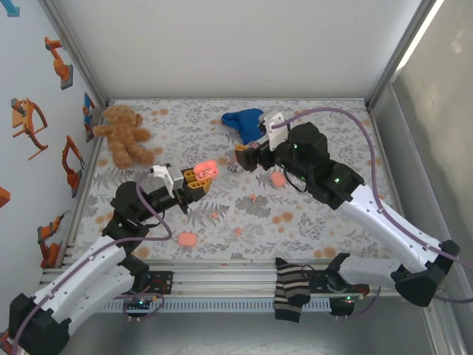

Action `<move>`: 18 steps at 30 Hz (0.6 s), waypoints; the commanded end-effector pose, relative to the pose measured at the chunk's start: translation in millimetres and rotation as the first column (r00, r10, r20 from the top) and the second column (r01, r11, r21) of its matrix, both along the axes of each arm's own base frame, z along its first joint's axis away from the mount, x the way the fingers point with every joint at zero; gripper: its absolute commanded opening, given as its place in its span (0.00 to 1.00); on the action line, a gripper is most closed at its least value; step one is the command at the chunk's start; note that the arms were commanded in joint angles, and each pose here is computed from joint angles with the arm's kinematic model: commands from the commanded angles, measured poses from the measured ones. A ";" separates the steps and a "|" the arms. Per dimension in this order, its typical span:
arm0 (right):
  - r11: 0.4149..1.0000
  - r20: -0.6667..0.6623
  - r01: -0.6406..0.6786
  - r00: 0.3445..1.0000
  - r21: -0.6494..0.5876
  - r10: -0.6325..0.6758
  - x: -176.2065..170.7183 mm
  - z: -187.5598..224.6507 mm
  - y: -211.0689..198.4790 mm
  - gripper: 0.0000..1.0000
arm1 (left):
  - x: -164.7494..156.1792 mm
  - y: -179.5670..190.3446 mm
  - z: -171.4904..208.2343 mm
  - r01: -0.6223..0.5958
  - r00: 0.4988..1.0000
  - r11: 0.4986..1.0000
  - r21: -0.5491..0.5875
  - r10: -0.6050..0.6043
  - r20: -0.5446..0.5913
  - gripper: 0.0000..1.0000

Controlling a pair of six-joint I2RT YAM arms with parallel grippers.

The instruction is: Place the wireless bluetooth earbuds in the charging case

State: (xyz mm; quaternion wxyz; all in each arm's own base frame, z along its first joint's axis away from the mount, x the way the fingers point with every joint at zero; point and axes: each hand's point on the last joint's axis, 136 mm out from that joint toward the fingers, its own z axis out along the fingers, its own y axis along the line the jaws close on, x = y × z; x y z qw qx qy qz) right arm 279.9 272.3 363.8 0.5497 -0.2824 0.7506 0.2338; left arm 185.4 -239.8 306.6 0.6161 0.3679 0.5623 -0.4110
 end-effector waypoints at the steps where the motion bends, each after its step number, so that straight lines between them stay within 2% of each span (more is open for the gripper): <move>1: 0.999 -0.168 0.048 0.984 -0.015 -0.050 0.5 -39.0 -15.2 0.99 | -4.8 4.1 -3.3 -0.012 1.000 1.000 0.018 0.011 0.015 0.00; 9: 0.993 -0.427 0.048 0.900 -0.104 -0.088 10.3 -117.3 -27.5 0.96 | -11.5 14.6 -5.5 -0.045 0.999 0.999 0.024 0.044 0.017 0.00; 18: 0.988 -0.670 -0.005 0.736 -0.153 -0.100 15.6 -189.0 -26.0 0.82 | -16.3 22.9 -6.8 -0.071 0.997 0.997 0.031 0.071 0.020 0.00</move>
